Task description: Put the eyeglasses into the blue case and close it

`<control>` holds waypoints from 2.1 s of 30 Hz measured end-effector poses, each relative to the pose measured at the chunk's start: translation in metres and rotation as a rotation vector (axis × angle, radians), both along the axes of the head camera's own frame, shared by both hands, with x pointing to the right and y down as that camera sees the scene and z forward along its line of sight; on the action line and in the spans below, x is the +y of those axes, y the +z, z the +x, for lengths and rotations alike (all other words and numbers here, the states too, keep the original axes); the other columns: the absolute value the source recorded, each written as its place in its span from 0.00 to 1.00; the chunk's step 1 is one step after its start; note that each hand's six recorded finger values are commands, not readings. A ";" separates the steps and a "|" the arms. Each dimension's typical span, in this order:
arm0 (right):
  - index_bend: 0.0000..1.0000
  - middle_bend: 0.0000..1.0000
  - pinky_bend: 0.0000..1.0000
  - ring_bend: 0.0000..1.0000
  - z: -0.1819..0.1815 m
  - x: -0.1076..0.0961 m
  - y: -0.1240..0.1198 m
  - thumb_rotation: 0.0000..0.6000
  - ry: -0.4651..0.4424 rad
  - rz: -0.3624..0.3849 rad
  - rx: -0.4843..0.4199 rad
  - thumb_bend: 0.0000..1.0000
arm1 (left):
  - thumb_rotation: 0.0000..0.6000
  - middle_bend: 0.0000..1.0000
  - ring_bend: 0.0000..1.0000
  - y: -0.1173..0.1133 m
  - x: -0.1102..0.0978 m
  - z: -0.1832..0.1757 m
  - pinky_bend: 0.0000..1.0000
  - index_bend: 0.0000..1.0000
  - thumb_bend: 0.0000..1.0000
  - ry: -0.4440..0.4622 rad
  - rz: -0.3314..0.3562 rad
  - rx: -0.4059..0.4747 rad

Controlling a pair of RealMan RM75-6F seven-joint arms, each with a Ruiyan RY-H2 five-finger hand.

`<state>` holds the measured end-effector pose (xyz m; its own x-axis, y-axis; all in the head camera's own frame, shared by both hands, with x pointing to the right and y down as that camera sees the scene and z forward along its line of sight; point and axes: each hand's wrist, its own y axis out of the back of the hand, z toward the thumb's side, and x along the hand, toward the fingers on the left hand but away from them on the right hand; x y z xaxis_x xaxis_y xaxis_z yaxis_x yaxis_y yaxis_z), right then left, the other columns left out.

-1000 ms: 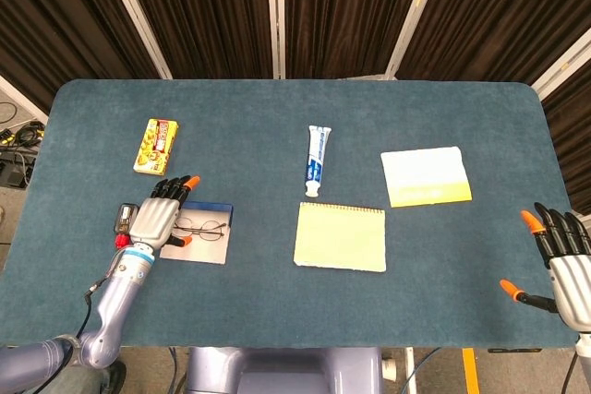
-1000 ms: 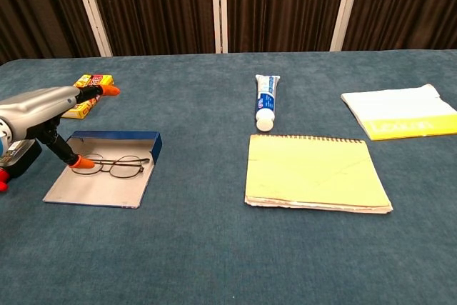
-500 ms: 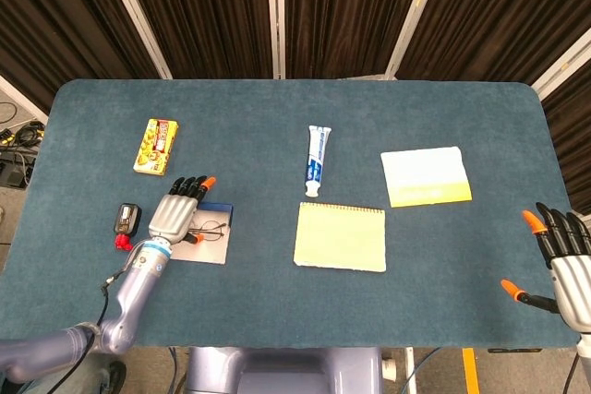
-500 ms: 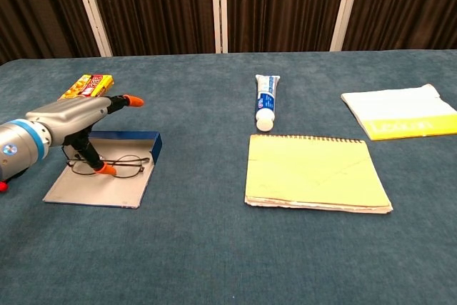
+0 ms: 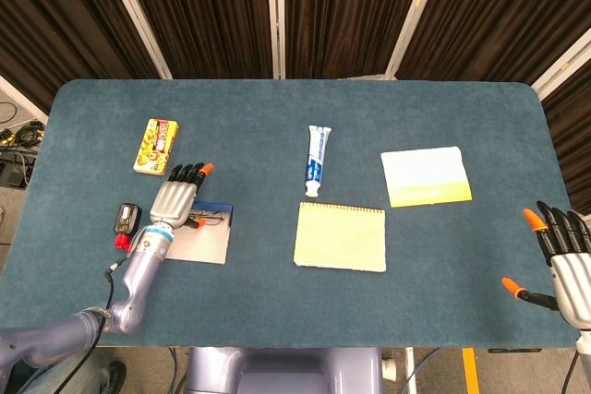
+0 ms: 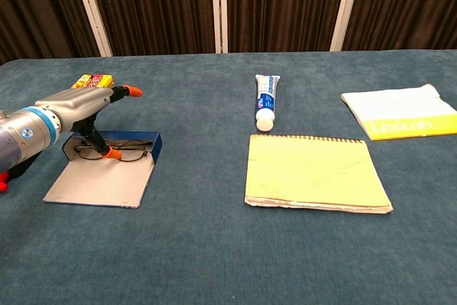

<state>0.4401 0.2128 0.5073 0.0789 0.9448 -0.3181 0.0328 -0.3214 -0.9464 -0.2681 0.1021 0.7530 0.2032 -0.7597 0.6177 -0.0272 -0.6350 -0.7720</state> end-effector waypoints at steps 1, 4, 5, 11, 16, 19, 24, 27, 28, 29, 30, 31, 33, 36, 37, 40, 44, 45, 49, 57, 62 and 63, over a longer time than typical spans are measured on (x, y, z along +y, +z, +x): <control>0.00 0.00 0.00 0.00 0.000 0.000 0.000 1.00 0.000 -0.001 0.000 0.00 | 1.00 0.00 0.00 0.000 -0.001 -0.001 0.00 0.00 0.15 0.001 0.001 0.001; 0.00 0.00 0.00 0.00 -0.001 0.000 0.001 1.00 -0.001 -0.003 0.002 0.00 | 1.00 0.00 0.00 -0.004 -0.003 -0.005 0.00 0.00 0.15 0.005 0.011 0.002; 0.00 0.00 0.00 0.00 -0.001 0.000 0.001 1.00 -0.001 -0.003 0.002 0.00 | 1.00 0.00 0.00 -0.006 -0.004 -0.007 0.00 0.00 0.15 0.007 0.015 0.002; 0.00 0.00 0.00 0.00 0.000 0.000 0.000 1.00 0.001 -0.002 -0.001 0.00 | 1.00 0.00 0.00 -0.014 -0.001 -0.017 0.00 0.00 0.16 0.010 0.017 0.003; 0.01 0.00 0.00 0.00 -0.001 0.000 -0.002 1.00 -0.001 0.002 -0.009 0.00 | 1.00 0.00 0.00 -0.028 0.004 -0.023 0.00 0.00 0.16 0.012 0.030 0.021; 0.01 0.00 0.00 0.00 -0.002 0.001 -0.003 1.00 -0.003 0.002 -0.014 0.00 | 1.00 0.00 0.00 -0.042 0.010 -0.027 0.00 0.00 0.15 0.029 0.045 0.035; 0.01 0.00 0.00 0.00 -0.004 0.002 -0.005 1.00 -0.010 0.006 -0.026 0.00 | 1.00 0.00 0.00 -0.061 0.034 -0.035 0.00 0.04 0.15 0.094 0.048 0.036; 0.01 0.00 0.00 0.00 -0.004 0.002 -0.006 1.00 -0.011 0.005 -0.032 0.00 | 1.00 0.00 0.00 -0.065 0.050 -0.038 0.00 0.18 0.16 0.130 0.042 0.030; 0.01 0.00 0.00 0.00 -0.004 0.002 -0.006 1.00 -0.012 0.005 -0.033 0.00 | 1.00 0.00 0.00 -0.065 0.055 -0.038 0.00 0.22 0.16 0.139 0.042 0.029; 0.01 0.00 0.00 0.00 -0.004 0.002 -0.006 1.00 -0.012 0.005 -0.034 0.00 | 1.00 0.00 0.00 -0.065 0.060 -0.039 0.00 0.26 0.16 0.149 0.042 0.028; 0.01 0.00 0.00 0.00 -0.004 0.002 -0.007 1.00 -0.012 0.005 -0.035 0.00 | 1.00 0.00 0.00 -0.065 0.063 -0.039 0.00 0.29 0.17 0.153 0.041 0.028; 0.01 0.00 0.00 0.00 -0.004 0.002 -0.007 1.00 -0.012 0.007 -0.038 0.00 | 1.00 0.00 0.00 -0.064 0.066 -0.040 0.00 0.31 0.17 0.155 0.041 0.029; 0.01 0.00 0.00 0.00 -0.004 0.002 -0.008 1.00 -0.012 0.008 -0.041 0.00 | 1.00 0.00 0.00 -0.061 0.070 -0.039 0.00 0.33 0.20 0.159 0.039 0.032; 0.01 0.00 0.00 0.00 -0.003 0.002 -0.008 1.00 -0.009 0.006 -0.044 0.00 | 1.00 0.00 0.00 -0.055 0.076 -0.036 0.00 0.35 0.23 0.166 0.040 0.036; 0.01 0.00 0.00 0.00 -0.003 0.002 -0.008 1.00 -0.009 0.005 -0.044 0.00 | 1.00 0.00 0.00 -0.053 0.077 -0.035 0.00 0.35 0.23 0.167 0.040 0.038; 0.01 0.00 0.00 0.00 -0.002 0.002 -0.008 1.00 -0.008 0.005 -0.043 0.00 | 1.00 0.00 0.00 -0.047 0.083 -0.031 0.00 0.38 0.23 0.170 0.033 0.051; 0.01 0.00 0.00 0.00 -0.002 0.001 -0.007 1.00 -0.007 0.004 -0.042 0.00 | 1.00 0.00 0.00 -0.040 0.089 -0.029 0.00 0.42 0.23 0.179 0.027 0.058; 0.01 0.00 0.00 0.00 -0.002 0.001 -0.007 1.00 -0.006 0.004 -0.042 0.00 | 1.00 0.00 0.00 -0.039 0.091 -0.029 0.00 0.42 0.23 0.179 0.023 0.060; 0.01 0.00 0.00 0.00 -0.002 0.001 -0.007 1.00 -0.007 0.003 -0.043 0.00 | 1.00 0.00 0.00 -0.035 0.096 -0.030 0.00 0.43 0.23 0.184 0.012 0.063; 0.01 0.00 0.00 0.00 -0.002 0.002 -0.008 1.00 -0.006 0.004 -0.045 0.00 | 1.00 0.00 0.00 -0.030 0.102 -0.028 0.00 0.42 0.23 0.187 0.002 0.073; 0.01 0.00 0.00 0.00 -0.001 0.001 -0.008 1.00 -0.004 0.004 -0.046 0.00 | 1.00 0.00 0.00 -0.028 0.100 -0.026 0.00 0.42 0.23 0.185 0.013 0.077; 0.01 0.00 0.00 0.00 -0.001 0.001 -0.008 1.00 -0.004 0.004 -0.046 0.00 | 1.00 0.00 0.00 -0.028 0.100 -0.026 0.00 0.42 0.23 0.184 0.015 0.077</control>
